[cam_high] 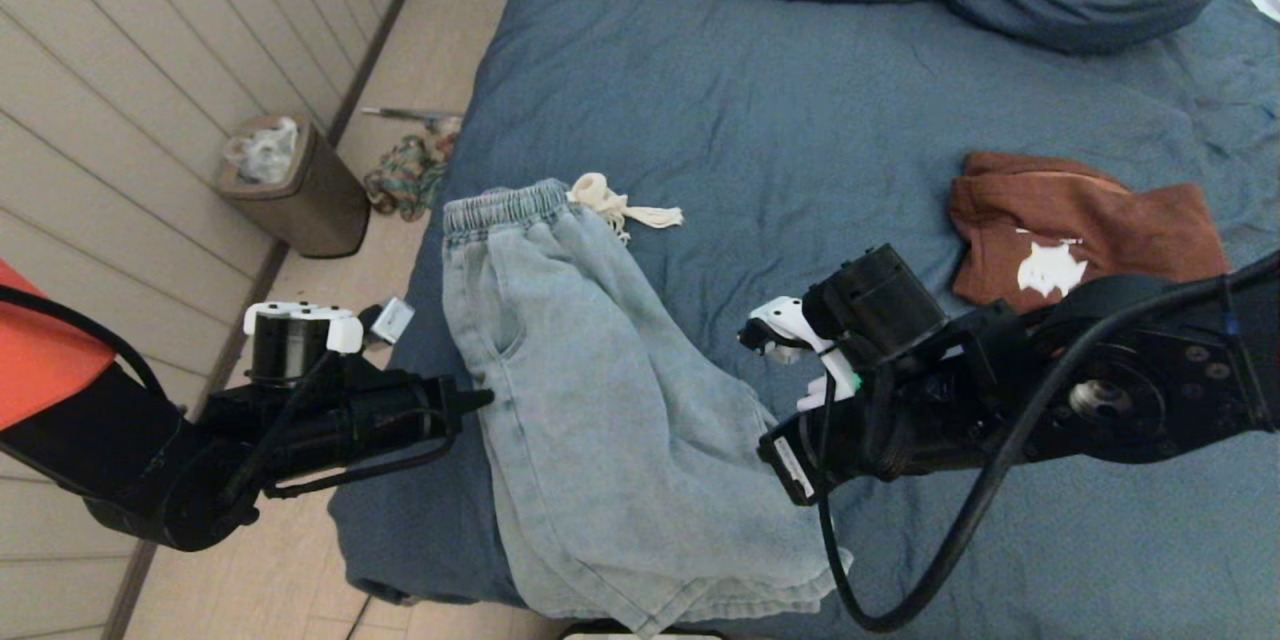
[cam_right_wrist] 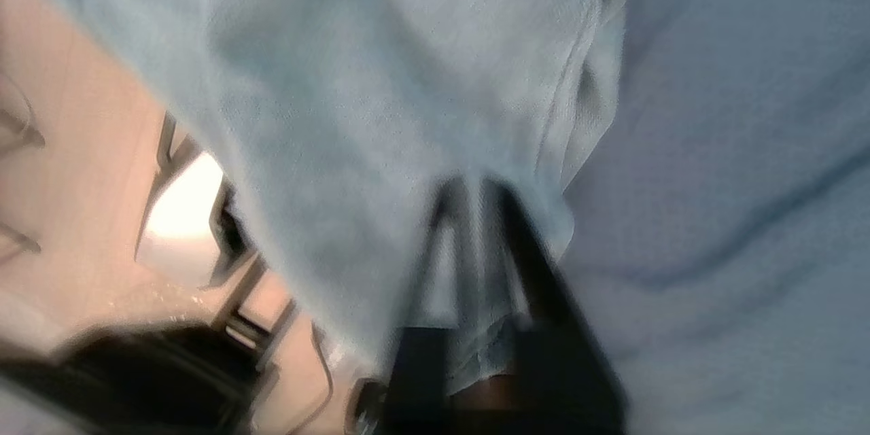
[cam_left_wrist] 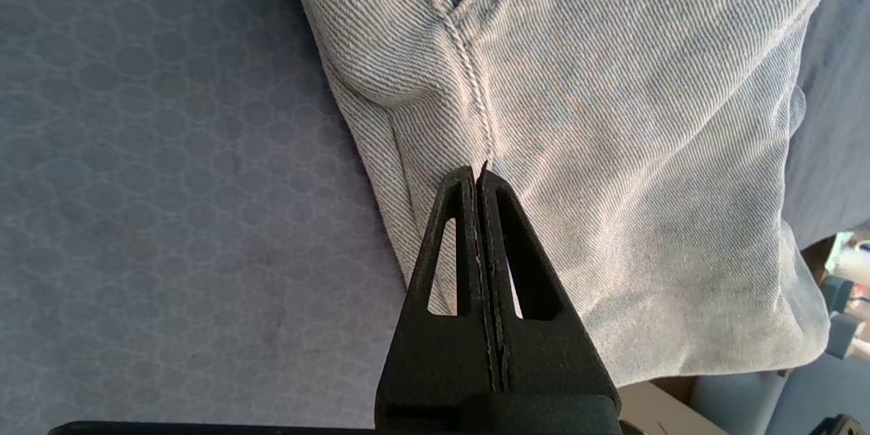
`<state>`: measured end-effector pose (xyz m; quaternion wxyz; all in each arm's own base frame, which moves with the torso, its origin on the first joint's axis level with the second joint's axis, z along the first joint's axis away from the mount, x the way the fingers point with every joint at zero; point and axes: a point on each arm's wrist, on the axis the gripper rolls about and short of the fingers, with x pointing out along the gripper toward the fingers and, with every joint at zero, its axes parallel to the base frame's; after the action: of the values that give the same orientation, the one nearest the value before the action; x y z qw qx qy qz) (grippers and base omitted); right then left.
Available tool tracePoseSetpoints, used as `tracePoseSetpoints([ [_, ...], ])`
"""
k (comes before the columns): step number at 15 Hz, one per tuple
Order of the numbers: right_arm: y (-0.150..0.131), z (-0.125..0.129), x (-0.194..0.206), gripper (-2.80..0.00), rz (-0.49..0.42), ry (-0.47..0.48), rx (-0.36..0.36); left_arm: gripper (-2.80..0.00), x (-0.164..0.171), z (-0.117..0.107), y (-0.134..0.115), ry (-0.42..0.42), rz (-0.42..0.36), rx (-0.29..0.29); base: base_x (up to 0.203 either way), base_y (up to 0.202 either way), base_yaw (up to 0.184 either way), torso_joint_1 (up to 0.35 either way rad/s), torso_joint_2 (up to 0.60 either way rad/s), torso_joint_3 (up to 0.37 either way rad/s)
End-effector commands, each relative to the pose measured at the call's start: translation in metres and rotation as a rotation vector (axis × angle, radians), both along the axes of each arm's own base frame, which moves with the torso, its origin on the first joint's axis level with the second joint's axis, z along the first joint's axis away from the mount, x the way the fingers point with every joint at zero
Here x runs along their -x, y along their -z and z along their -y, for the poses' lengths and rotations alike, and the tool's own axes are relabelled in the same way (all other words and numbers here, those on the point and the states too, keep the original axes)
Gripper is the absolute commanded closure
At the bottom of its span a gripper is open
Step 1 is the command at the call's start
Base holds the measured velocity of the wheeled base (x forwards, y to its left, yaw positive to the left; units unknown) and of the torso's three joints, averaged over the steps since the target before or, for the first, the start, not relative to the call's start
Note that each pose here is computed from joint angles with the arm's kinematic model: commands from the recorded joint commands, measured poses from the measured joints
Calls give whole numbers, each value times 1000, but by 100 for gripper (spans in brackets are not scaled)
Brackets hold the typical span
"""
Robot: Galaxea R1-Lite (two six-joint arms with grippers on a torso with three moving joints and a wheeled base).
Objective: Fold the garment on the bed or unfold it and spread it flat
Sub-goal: Fold the blue shorts
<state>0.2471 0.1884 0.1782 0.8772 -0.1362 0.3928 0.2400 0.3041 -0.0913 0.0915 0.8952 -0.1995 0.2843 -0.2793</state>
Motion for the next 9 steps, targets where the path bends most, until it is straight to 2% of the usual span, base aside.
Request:
tracePoseSetpoints([
  [1, 4, -6, -16, 0, 14, 58, -56, 0, 0, 0, -1, -1, 6, 7, 0, 0, 0, 0, 0, 0],
  [3, -1, -16, -35, 0, 84, 124, -182, 0, -1, 0, -3, -2, 18, 13, 0, 0, 0, 0, 0, 0],
  [4, -3, -20, -41, 0, 99, 141, -214, 0, -1, 0, -4, -3, 22, 13, 0, 0, 0, 0, 0, 0],
  [6, 1, -18, -40, 0, 84, 148, -204, 0, 0, 0, -3, -3, 16, 14, 0, 0, 0, 0, 0, 0],
  [9, 23, -7, -32, 0, 1, 182, -116, 0, 0, 2, 0, 3, 8, 12, 0, 0, 0, 0, 0, 0],
])
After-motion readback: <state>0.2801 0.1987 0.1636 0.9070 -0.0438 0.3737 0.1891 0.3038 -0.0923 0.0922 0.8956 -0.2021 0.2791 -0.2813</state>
